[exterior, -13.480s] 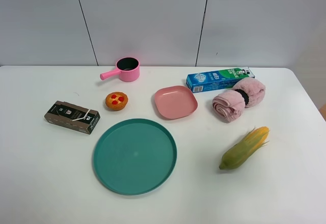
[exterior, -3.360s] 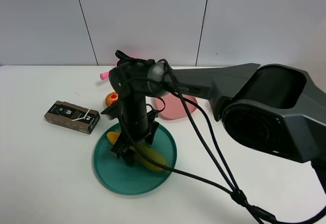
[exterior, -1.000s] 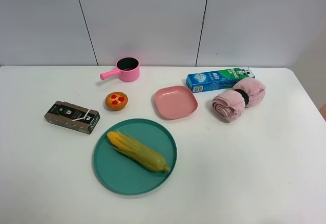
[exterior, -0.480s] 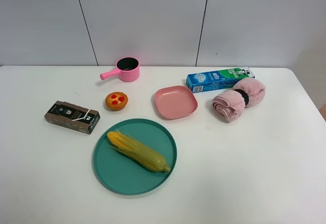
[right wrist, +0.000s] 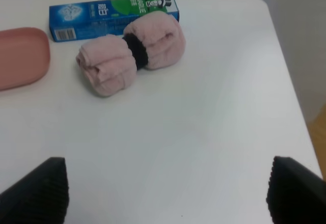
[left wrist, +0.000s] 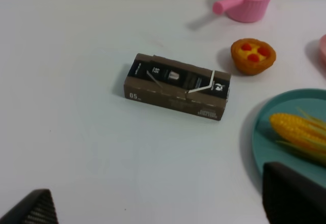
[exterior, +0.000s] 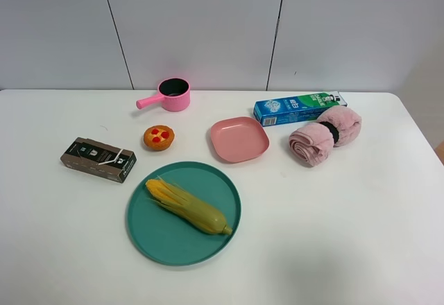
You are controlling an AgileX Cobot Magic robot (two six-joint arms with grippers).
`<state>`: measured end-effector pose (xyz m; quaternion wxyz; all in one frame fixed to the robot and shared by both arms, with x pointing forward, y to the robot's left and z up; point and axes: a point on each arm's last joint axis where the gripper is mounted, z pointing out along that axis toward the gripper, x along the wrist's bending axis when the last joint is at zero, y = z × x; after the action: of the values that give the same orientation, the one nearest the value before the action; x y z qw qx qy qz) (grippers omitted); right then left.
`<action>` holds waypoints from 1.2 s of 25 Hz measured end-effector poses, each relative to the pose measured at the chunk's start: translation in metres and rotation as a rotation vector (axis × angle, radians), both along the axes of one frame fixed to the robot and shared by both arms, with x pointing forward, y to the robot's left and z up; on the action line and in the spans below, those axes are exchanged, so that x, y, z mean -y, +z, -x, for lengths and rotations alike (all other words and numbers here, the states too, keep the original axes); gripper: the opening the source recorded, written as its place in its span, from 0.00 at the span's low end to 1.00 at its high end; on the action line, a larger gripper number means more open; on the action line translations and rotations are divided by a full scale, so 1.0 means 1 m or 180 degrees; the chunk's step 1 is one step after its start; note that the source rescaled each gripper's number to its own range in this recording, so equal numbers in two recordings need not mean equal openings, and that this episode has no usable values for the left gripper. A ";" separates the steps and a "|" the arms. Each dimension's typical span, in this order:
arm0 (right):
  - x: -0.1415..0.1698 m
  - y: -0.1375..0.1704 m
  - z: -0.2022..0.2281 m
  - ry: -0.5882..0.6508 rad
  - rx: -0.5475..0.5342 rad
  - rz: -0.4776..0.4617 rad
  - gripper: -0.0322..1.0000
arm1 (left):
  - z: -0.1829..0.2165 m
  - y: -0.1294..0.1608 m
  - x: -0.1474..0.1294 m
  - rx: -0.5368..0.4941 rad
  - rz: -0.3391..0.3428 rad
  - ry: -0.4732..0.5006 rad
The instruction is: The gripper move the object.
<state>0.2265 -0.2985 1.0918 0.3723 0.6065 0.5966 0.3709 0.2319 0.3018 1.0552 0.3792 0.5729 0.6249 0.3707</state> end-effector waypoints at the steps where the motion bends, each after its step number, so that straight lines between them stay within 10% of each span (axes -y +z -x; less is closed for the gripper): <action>1: 0.000 -0.005 -0.001 -0.0003 -0.0007 -0.0007 0.78 | 0.000 0.000 0.000 0.0000 0.0000 0.0000; 30: 0.001 -0.040 -0.007 -0.0050 -0.0039 -0.0012 0.78 | 0.000 0.000 0.000 0.0000 0.0000 0.0000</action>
<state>0.2335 -0.2996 1.0515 0.3703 0.6141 0.5934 0.3654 0.2319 0.3018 1.0552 0.3792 0.5729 0.6249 0.3707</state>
